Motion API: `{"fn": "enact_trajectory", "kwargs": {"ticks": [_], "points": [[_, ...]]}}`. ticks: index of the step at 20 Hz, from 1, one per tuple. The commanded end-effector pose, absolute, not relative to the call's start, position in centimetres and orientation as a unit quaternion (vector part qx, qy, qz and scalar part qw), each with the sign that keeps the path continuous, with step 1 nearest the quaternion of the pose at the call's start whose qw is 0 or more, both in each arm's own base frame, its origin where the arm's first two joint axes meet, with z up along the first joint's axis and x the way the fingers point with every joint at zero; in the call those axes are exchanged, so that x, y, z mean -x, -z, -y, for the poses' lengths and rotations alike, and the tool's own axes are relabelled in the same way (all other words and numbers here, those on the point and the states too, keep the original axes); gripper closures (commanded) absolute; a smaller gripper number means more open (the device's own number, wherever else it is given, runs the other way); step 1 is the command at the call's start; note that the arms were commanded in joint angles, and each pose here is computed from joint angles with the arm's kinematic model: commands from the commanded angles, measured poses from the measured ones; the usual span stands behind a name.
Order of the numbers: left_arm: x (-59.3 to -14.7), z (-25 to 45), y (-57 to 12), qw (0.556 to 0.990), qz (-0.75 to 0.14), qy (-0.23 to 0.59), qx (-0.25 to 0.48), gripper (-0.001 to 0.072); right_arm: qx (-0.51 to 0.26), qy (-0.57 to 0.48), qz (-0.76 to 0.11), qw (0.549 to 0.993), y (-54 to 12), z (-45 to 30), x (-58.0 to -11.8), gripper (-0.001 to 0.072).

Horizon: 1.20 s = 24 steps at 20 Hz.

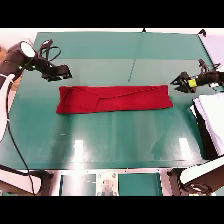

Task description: Fold the shirts.

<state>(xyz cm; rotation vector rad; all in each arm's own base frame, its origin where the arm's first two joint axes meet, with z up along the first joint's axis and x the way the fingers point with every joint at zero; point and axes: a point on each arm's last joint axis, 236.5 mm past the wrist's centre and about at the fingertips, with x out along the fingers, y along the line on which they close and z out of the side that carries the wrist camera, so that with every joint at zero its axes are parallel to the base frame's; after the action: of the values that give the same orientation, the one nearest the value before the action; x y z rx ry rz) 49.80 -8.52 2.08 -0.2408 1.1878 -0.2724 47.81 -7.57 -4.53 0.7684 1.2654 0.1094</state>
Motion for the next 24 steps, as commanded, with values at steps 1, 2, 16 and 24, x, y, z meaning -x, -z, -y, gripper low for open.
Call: {"fn": "enact_trajectory", "kwargs": {"ticks": [1, 2, 16, 24], "points": [[-48.5, 8.3, -2.3, 0.794, -0.582, 0.131, 0.112, 0.006, -0.336, -0.077, -0.629, 0.697, 7.4, 8.8, -44.7, 0.0216], [-48.5, 8.6, -2.4, 0.794, -0.582, 0.135, 0.118, 0.006, -0.335, -0.095, -0.639, 0.686, 8.5, 7.9, -44.5, 0.0215], [-49.0, 19.0, -4.0, 0.795, -0.535, 0.233, 0.164, 0.0683, -0.306, -0.208, -0.63, 0.683, 4.3, 0.7, -46.5, 0.0697], [-44.3, 39.8, 5.1, 0.736, -0.55, 0.334, 0.213, 0.0683, -0.262, -0.296, -0.551, 0.735, -12.3, -3.0, -42.9, 0.0697]]}}
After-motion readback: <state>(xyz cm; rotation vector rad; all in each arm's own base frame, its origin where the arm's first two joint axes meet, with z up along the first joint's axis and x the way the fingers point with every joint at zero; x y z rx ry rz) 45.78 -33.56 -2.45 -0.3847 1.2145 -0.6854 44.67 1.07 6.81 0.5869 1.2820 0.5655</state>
